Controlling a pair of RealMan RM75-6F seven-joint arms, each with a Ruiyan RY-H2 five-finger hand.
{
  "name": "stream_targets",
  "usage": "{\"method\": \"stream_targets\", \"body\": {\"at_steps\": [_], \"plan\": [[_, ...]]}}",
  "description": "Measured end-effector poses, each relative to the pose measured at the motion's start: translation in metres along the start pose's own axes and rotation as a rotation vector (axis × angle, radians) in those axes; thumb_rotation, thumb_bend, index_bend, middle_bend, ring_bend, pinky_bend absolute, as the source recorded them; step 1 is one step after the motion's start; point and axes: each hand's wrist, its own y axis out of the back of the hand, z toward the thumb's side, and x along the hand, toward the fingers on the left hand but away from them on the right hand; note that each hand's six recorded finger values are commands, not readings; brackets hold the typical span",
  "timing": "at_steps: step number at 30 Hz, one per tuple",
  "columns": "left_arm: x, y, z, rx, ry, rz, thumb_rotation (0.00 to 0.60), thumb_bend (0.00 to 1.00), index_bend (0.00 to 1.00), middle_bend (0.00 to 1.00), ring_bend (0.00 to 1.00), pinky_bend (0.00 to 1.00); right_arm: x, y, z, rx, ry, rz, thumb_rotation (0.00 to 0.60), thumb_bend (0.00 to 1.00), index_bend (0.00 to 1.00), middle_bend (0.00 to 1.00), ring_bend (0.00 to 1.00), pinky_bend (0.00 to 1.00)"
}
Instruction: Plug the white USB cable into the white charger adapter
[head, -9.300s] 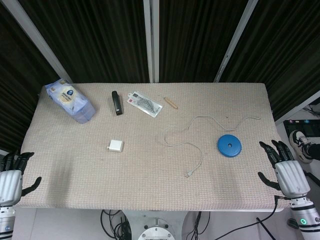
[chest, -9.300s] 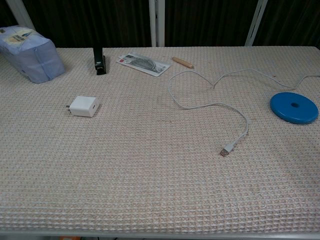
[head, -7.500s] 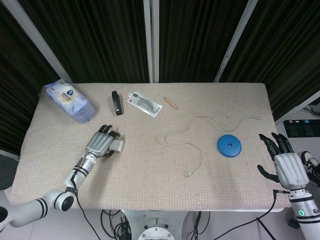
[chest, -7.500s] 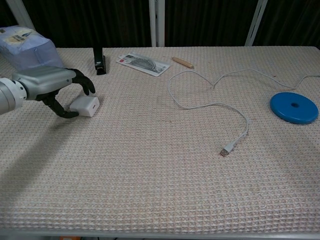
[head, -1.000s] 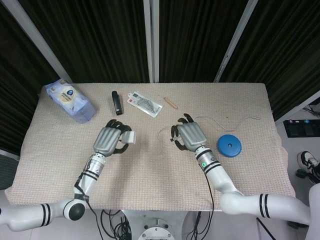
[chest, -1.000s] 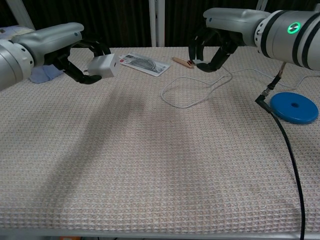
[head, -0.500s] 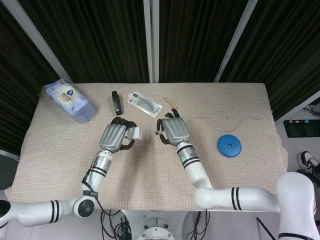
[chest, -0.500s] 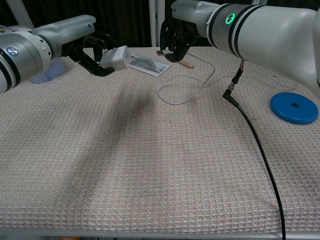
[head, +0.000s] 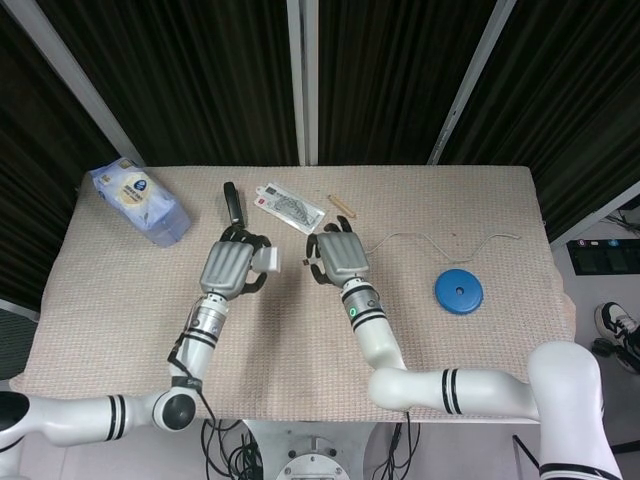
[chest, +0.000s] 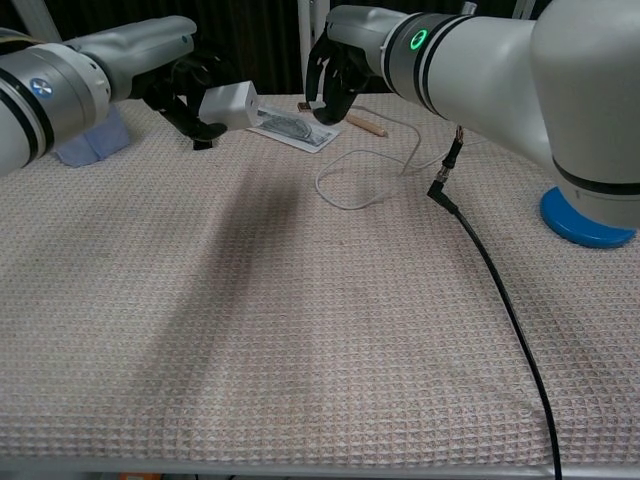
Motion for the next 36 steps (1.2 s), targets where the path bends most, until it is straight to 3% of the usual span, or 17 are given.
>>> {"method": "stream_targets", "body": {"at_steps": [14, 36], "plan": [[0.002, 0.005, 0.01, 0.113, 0.02, 0.03, 0.6, 0.4, 0.43, 0.42, 0.2, 0.15, -0.009, -0.001, 0.011, -0.069, -0.03, -0.007, 0.6, 0.33, 0.6, 0.47, 0.19, 0.0], [0.004, 0.008, 0.03, 0.17, 0.014, 0.047, 0.6, 0.4, 0.43, 0.42, 0.2, 0.15, -0.016, -0.006, 0.024, -0.131, -0.043, -0.004, 0.6, 0.33, 0.6, 0.48, 0.19, 0.0]]}}
